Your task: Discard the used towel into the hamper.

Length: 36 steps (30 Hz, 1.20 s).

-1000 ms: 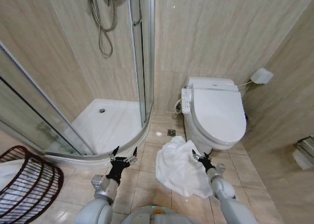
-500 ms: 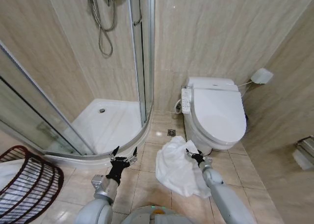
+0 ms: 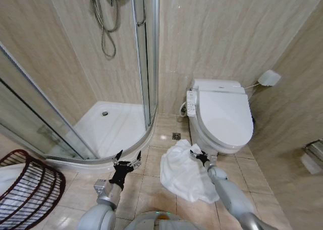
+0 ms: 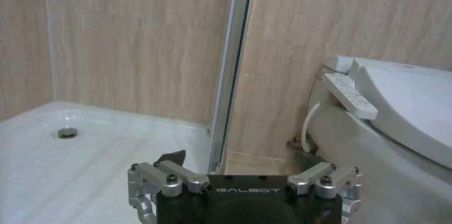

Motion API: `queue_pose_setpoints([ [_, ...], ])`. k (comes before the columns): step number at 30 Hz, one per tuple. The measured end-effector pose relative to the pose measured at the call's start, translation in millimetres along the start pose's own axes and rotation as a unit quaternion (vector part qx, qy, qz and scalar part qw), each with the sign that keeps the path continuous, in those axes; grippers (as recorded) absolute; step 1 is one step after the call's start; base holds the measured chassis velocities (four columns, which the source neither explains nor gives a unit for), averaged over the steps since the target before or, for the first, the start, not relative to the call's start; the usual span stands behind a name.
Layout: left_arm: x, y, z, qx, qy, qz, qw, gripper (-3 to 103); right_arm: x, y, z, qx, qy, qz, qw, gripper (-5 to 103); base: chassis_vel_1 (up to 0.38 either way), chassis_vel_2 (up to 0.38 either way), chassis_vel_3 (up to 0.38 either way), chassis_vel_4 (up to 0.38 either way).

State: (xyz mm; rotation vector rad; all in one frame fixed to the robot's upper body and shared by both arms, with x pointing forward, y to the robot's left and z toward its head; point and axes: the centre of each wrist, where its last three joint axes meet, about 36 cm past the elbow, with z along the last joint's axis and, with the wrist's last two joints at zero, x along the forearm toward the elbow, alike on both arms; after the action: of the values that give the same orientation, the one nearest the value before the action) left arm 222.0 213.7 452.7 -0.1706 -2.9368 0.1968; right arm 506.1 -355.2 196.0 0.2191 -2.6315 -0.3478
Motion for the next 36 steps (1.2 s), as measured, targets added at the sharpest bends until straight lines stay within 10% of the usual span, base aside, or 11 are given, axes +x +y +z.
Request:
queue_pose_setpoints([
  [21,0.0,0.0,0.0,0.000,0.000,0.000,1.0000,100,-37.3,48.5,42.6,-0.005,0.148,0.047,0.988,103,0.000,0.000,0.000,0.000],
  [36,0.0,0.0,0.0,0.000,0.000,0.000,1.0000,100,-25.0,56.6,66.9,0.022,0.153,0.020,0.988,56,0.000,0.000,0.000,0.000],
])
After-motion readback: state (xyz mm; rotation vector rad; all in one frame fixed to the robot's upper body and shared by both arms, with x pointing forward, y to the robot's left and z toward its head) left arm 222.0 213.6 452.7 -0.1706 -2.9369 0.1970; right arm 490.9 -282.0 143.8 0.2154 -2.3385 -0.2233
